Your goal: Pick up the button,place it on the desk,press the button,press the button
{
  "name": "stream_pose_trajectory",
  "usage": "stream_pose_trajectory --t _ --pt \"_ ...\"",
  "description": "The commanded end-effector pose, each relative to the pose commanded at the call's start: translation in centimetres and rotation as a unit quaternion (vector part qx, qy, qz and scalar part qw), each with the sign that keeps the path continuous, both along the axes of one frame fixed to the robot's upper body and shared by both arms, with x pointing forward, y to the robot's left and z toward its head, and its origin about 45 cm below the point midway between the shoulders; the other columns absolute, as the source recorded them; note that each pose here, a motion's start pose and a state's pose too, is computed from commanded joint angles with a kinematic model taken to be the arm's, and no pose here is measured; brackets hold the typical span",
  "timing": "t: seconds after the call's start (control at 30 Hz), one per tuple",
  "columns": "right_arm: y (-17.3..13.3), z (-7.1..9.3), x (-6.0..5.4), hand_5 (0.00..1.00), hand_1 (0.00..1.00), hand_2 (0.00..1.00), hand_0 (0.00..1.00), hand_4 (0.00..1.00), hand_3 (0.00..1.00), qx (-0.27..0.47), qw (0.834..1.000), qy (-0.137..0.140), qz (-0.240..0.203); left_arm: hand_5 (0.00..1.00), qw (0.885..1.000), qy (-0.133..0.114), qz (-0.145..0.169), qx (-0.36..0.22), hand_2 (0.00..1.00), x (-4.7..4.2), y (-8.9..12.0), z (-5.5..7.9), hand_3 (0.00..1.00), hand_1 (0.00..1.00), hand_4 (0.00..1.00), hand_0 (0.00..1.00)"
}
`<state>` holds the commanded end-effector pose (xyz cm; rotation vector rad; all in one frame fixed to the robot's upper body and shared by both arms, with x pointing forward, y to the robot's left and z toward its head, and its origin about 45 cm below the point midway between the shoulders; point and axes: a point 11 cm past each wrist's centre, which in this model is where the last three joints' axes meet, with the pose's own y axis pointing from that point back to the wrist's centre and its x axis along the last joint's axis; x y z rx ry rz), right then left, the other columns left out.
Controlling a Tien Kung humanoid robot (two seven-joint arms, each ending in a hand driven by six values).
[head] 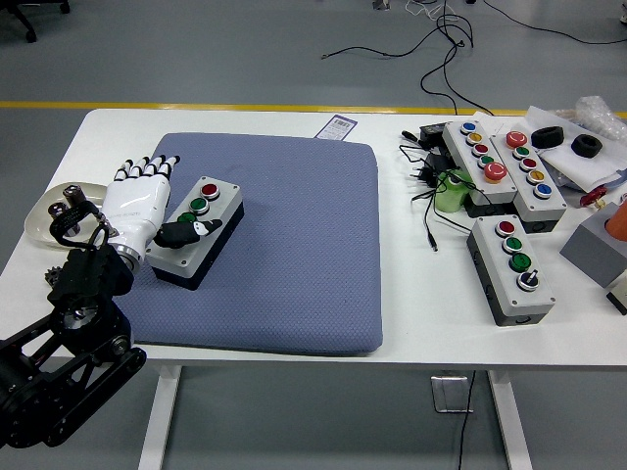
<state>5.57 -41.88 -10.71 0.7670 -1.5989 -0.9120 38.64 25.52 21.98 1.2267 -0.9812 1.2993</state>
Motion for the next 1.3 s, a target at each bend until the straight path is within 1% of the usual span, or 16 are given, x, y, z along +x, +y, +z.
stream_pose_trajectory --t 0.17,0.33,0.37,0.43,0.53,0.57,0.73,0.77,0.93,0.97,1.13,1.17,1.3 --pt "0.0 0.0 0.0 0.119 0.643 0.692 0.549 0.287 0.613 0.000 1.000 0.000 0.000 0.699 1.000 0.022 0.009 -0.018 0.998 0.23 -0.1 -1.0 0.998 0.998 0.998 0.998" --pt "0.0 0.0 0.0 0.119 0.643 0.692 0.549 0.287 0.613 0.000 1.000 0.000 0.000 0.699 0.999 0.036 0.021 -0.024 0.998 0.57 0.1 -1.8 0.998 0.998 0.998 0.998" --pt "0.0 0.0 0.0 0.119 0.642 0.692 0.546 0.287 0.612 0.000 1.000 0.000 0.000 0.625 0.999 0.041 0.024 -0.023 0.998 0.64 0.2 -2.1 0.998 0.998 0.998 0.945" --pt "0.0 0.0 0.0 0.119 0.642 0.692 0.546 0.287 0.612 0.000 1.000 0.000 -0.001 0.625 0.998 0.048 0.027 -0.020 0.998 0.67 0.2 -2.6 0.998 0.998 0.998 0.945" --pt "0.0 0.0 0.0 0.119 0.642 0.692 0.546 0.287 0.612 0.000 1.000 0.000 -0.001 0.625 0.998 0.052 0.029 -0.018 0.998 0.69 0.1 -3.0 0.998 0.998 0.998 0.945" --pt "0.0 0.0 0.0 0.120 0.642 0.692 0.545 0.288 0.613 0.000 1.000 0.000 -0.001 0.513 0.998 0.052 0.029 -0.016 0.998 0.70 0.0 -3.0 0.998 0.998 0.998 0.902" --pt "0.0 0.0 -0.2 0.120 0.642 0.692 0.545 0.288 0.613 0.000 1.000 0.002 -0.001 0.513 0.998 0.055 0.021 -0.003 0.998 0.63 -0.6 -3.1 0.998 0.998 0.998 0.902" --pt "0.0 0.0 -0.2 0.120 0.643 0.691 0.545 0.288 0.612 0.000 1.000 0.002 -0.002 0.326 0.998 0.053 0.020 0.001 0.998 0.60 -0.7 -3.1 0.998 0.998 0.973 0.823" --pt "0.0 0.0 -0.3 0.120 0.643 0.691 0.545 0.288 0.612 0.000 1.000 0.003 -0.002 0.326 0.998 0.057 0.015 -0.001 0.998 0.52 -1.0 -3.1 0.998 0.998 0.973 0.823" --pt "0.0 0.0 -0.3 0.120 0.642 0.691 0.543 0.288 0.612 0.000 1.000 0.003 -0.002 0.258 0.998 0.057 0.015 -0.001 0.998 0.55 -1.0 -3.1 0.998 0.954 0.919 0.761" --pt "0.0 0.0 -0.4 0.120 0.642 0.691 0.543 0.288 0.612 -0.001 1.000 0.004 -0.002 0.258 0.998 0.064 0.028 0.000 0.998 0.90 -0.5 -3.5 0.998 0.954 0.919 0.761" --pt "0.0 0.0 -0.4 0.121 0.642 0.692 0.543 0.288 0.612 -0.001 1.000 0.004 -0.002 0.208 0.997 0.066 0.031 0.000 0.998 0.92 -0.3 -3.5 0.998 0.858 0.884 0.662" --pt "0.0 0.0 -0.3 0.121 0.642 0.692 0.543 0.288 0.612 -0.001 1.000 0.002 -0.003 0.208 0.997 0.068 0.035 0.000 0.998 1.01 0.0 -3.6 0.998 0.858 0.884 0.662"
